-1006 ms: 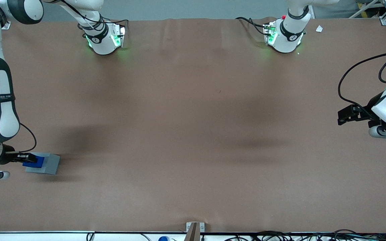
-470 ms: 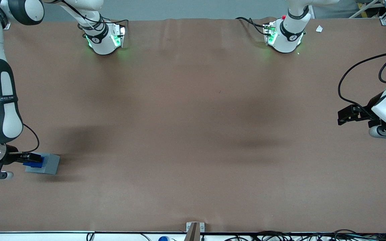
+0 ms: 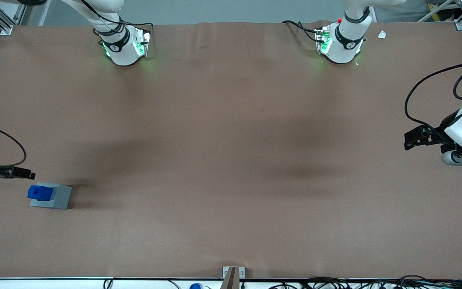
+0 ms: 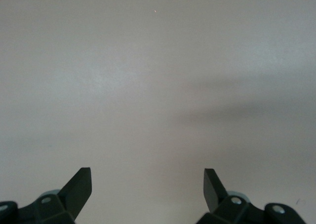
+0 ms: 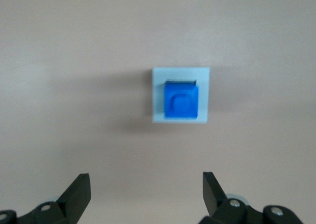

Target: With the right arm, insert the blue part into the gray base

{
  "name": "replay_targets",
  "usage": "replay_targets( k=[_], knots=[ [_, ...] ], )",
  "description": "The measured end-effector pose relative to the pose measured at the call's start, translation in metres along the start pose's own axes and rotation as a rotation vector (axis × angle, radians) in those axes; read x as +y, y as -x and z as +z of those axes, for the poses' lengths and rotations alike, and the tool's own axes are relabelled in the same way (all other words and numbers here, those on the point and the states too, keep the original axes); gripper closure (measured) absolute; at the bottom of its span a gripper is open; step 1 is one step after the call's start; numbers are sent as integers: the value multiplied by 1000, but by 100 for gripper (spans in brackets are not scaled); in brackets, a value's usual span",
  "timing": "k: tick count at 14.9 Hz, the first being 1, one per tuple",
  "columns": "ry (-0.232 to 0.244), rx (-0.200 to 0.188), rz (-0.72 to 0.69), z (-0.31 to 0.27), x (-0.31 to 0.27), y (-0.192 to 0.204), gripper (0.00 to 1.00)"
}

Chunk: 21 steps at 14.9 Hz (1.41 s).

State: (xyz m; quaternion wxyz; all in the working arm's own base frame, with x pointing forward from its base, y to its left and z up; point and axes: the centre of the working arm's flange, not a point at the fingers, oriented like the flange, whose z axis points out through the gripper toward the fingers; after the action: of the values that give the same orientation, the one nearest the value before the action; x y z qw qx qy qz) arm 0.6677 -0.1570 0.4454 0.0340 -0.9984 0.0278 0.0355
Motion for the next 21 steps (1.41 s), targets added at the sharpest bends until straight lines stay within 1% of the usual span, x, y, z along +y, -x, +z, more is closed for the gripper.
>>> replay_targets(
  k=[2,4,7,9,11,13,14,18,19,21],
  knots=[
    [-3,-10,-7,-48,-26,23,0],
    [1,-11,-15,-91,-50,49,0],
    [9,-16,-9,-134,-85,87,0],
    [29,-13,14,-144,-120,107,0],
    [76,-8,58,-145,-155,118,0],
    [123,13,101,-147,-175,120,0],
    [130,22,109,-149,-177,119,0],
    [129,45,135,-159,-167,119,0],
    [129,42,142,-159,-166,119,0],
    [132,18,163,-157,-159,121,0]
  ],
)
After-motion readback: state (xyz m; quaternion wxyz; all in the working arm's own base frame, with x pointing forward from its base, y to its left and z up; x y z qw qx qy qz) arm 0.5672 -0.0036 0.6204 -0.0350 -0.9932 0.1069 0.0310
